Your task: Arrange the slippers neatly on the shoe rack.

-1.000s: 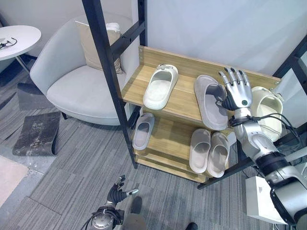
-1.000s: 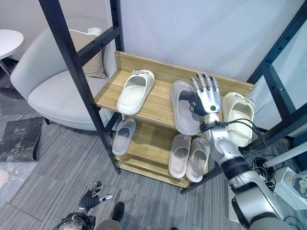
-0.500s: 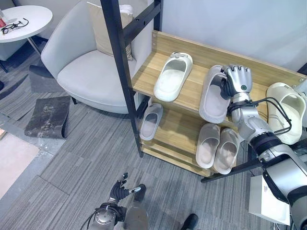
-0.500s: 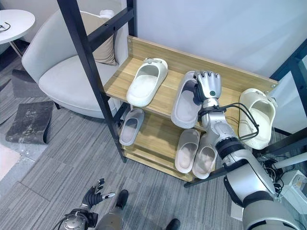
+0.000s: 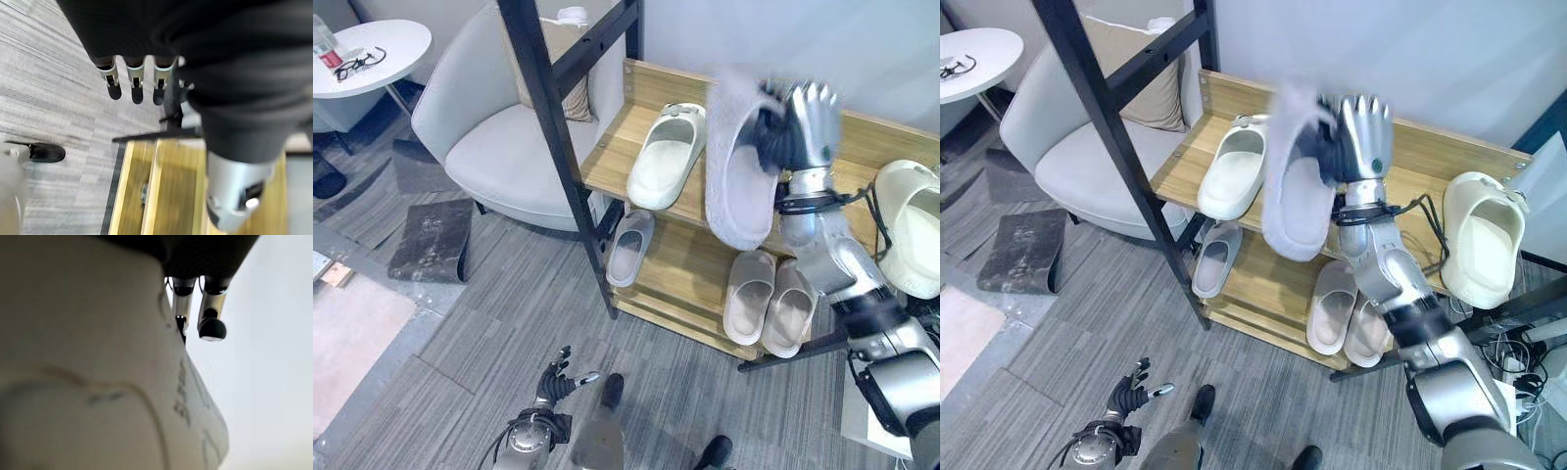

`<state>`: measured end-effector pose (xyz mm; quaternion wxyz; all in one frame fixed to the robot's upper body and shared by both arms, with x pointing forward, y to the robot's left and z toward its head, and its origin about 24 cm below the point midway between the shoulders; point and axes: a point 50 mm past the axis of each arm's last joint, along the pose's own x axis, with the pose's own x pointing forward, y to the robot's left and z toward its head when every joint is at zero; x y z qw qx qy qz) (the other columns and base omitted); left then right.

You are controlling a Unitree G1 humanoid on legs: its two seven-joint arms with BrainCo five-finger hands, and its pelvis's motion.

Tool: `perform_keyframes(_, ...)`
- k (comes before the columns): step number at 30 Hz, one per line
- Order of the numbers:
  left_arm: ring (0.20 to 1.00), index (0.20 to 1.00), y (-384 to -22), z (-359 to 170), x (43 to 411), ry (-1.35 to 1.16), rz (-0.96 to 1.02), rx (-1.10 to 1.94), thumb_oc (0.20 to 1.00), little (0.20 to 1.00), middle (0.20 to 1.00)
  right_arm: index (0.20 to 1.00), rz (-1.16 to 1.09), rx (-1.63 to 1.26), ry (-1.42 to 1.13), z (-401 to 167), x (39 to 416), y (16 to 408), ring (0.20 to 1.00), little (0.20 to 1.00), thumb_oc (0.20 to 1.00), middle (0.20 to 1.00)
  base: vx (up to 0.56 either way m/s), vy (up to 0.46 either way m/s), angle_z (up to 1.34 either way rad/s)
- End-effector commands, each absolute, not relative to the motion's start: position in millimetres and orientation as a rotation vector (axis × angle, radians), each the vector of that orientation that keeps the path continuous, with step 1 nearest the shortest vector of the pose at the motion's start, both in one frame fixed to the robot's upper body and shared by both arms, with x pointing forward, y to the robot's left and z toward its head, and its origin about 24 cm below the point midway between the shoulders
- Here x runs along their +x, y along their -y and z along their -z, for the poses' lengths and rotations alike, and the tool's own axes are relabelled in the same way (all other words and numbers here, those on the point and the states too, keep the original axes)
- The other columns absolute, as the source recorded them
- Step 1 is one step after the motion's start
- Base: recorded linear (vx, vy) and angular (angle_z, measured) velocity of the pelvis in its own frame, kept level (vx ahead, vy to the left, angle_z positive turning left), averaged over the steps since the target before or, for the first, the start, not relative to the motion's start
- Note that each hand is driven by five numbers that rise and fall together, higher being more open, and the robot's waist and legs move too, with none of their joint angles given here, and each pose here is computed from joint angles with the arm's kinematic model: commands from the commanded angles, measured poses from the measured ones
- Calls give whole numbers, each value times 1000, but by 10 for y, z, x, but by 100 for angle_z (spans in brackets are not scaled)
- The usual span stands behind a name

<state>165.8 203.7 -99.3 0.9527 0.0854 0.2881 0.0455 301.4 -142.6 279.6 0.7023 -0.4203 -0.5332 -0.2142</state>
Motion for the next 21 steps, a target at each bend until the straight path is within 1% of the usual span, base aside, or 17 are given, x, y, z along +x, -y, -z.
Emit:
perform_keyframes(1, 1000, 1000, -1985, 891, 1869, -506, -80, 182, 1000, 1000, 1000, 200, 550, -795, 1459, -3151, 2664, 1362, 200, 200, 200, 200, -12, -49, -4)
perform_keyframes(2, 1000, 1000, -1970, 903, 1846, -511, -86, 178, 1000, 1000, 1000, 200, 503, -700, 1541, -3138, 2468, 1267, 200, 200, 200, 200, -34, -23, -11)
perform_keyframes(3, 1000, 1000, -1972, 903, 1844, -511, -86, 180, 1000, 1000, 1000, 200, 504, -700, 1540, -3135, 2461, 1271, 200, 200, 200, 200, -25, -28, -23)
perform_keyframes(4, 1000, 1000, -1958, 911, 1829, -514, -87, 177, 1000, 1000, 1000, 200, 457, -630, 1572, -3120, 2374, 1200, 200, 200, 200, 200, -31, -7, -29)
perform_keyframes(6, 1000, 1000, -1928, 935, 1783, -525, -89, 170, 1000, 1000, 1000, 200, 312, -497, 1599, -3048, 2224, 1049, 200, 200, 200, 200, -28, -22, -21)
perform_keyframes(7, 1000, 1000, -1909, 951, 1742, -534, -94, 159, 1000, 1000, 1000, 200, 147, -354, 1551, -2955, 2152, 943, 200, 200, 200, 200, -23, -16, -11)
perform_keyframes(8, 1000, 1000, -1909, 951, 1741, -534, -94, 160, 1000, 1000, 1000, 200, 147, -354, 1551, -2955, 2151, 944, 200, 200, 200, 200, -40, -11, -15)
perform_keyframes(9, 1000, 1000, -1882, 979, 1708, -550, -95, 157, 1000, 1000, 1000, 200, 30, -209, 1500, -2888, 2104, 871, 200, 200, 200, 200, -17, -12, -11)
perform_keyframes(10, 1000, 1000, -1864, 1015, 1676, -572, -107, 155, 1000, 1000, 1000, 200, -121, -8, 1397, -2783, 2075, 780, 200, 200, 200, 200, -26, -6, -8)
perform_keyframes(11, 1000, 1000, -1864, 1015, 1675, -572, -107, 156, 1000, 1000, 1000, 200, -123, -7, 1397, -2784, 2074, 782, 200, 200, 200, 200, -29, -3, -3)
perform_keyframes(13, 1000, 1000, -1883, 1008, 1671, -572, -127, 154, 1000, 1000, 1000, 200, -356, 189, 1201, -2589, 2088, 579, 200, 200, 200, 200, -36, -5, -3)
perform_keyframes(14, 1000, 1000, -1899, 1003, 1674, -569, -138, 151, 1000, 1000, 1000, 200, -445, 240, 1128, -2513, 2092, 488, 200, 200, 200, 200, 0, 0, 0)
perform_keyframes(15, 1000, 1000, -1899, 1002, 1675, -569, -138, 151, 1000, 1000, 1000, 200, -446, 240, 1128, -2514, 2092, 488, 200, 200, 200, 200, 0, 0, 0)
perform_keyframes(16, 1000, 1000, -1931, 1016, 1668, -577, -166, 152, 1000, 1000, 1000, 200, -560, 318, 1032, -2417, 2075, 356, 200, 200, 200, 200, 0, 0, 0)
perform_keyframes(18, 1000, 1000, -1946, 1015, 1676, -576, -178, 151, 1000, 1000, 1000, 200, -605, 316, 1011, -2385, 2063, 302, 200, 200, 200, 200, -13, 1, 4)
perform_keyframes(20, 1000, 1000, -1974, 984, 1717, -557, -196, 145, 1000, 1000, 1000, 200, -690, 320, 927, -2260, 2061, 165, 200, 200, 200, 200, -14, -3, 4)
perform_keyframes(21, 1000, 1000, -1976, 976, 1730, -550, -196, 145, 1000, 1000, 1000, 200, -720, 277, 897, -2185, 2073, 104, 200, 200, 200, 200, -16, -5, 5)
